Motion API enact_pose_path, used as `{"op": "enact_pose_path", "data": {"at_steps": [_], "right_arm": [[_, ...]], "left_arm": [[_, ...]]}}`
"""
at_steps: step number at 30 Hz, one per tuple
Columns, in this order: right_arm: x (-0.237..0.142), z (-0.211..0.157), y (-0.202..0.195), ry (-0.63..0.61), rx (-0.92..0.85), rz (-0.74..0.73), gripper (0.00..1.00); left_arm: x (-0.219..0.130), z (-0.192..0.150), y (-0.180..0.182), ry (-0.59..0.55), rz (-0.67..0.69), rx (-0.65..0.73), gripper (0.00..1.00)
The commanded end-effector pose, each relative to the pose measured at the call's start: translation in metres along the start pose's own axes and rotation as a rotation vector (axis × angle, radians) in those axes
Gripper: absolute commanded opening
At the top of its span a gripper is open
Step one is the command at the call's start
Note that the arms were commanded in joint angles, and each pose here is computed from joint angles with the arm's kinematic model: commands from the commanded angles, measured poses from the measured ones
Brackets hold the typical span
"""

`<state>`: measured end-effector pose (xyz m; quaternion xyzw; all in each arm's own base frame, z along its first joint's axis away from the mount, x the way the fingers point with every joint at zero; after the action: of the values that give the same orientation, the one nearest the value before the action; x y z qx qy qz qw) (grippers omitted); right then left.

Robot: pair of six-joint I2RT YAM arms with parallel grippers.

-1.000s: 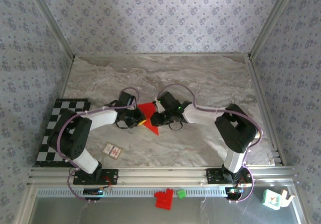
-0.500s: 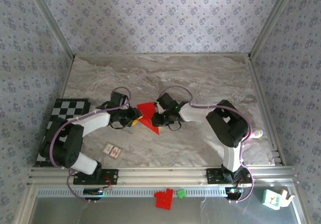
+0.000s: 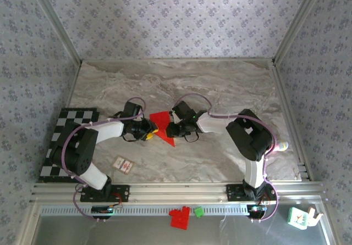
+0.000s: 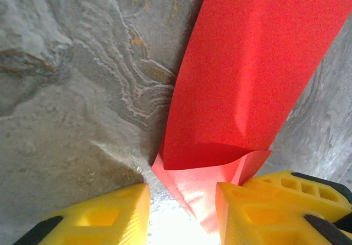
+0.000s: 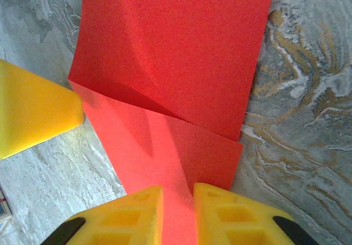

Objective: Fold a paper plane with a square sheet of paper (pick it up from the middle)
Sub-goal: Fourth fold the wing at the center of the table.

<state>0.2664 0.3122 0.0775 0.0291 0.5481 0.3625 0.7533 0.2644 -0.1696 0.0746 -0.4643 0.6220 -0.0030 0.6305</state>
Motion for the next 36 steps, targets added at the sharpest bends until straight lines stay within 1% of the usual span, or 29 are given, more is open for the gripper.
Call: {"op": "enact_pose_path", "data": {"at_steps": [1, 10, 13, 20, 25, 31, 36], "right_arm": [[0.004, -0.006, -0.005, 0.021, 0.028, -0.001, 0.22], [0.005, -0.009, -0.009, 0.029, 0.037, -0.005, 0.21], [0.006, -0.01, -0.01, 0.035, 0.038, -0.007, 0.2], [0.007, -0.014, -0.014, 0.058, 0.041, -0.023, 0.19], [0.009, -0.016, -0.016, 0.073, 0.037, -0.03, 0.18], [0.009, -0.016, -0.016, 0.078, 0.03, -0.034, 0.17], [0.009, -0.017, -0.017, 0.081, 0.028, -0.035, 0.17]], "left_arm": [[0.001, 0.003, -0.015, 0.014, -0.048, 0.026, 0.37], [0.003, 0.002, -0.022, 0.055, -0.105, 0.057, 0.36], [0.002, 0.002, -0.025, 0.061, -0.14, 0.07, 0.34], [-0.004, 0.001, -0.033, 0.061, -0.217, 0.18, 0.31], [-0.004, 0.002, -0.031, 0.068, -0.22, 0.245, 0.3], [0.005, 0.004, -0.03, 0.104, -0.222, 0.26, 0.27], [0.009, 0.006, -0.029, 0.11, -0.21, 0.269, 0.25]]}}
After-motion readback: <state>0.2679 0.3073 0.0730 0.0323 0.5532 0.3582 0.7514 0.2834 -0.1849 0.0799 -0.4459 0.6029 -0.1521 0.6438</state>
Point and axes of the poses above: each hand's point on the last joint's axis, 136 mm out from that joint toward the fingers, its own x axis out along the fingers, its own y axis along the line the jaws close on, z = x × y, the point moved 6 cm from there along -x, back along the fingers, and after that the axes turned 11 degrees about -x, right-handed, at the moved point
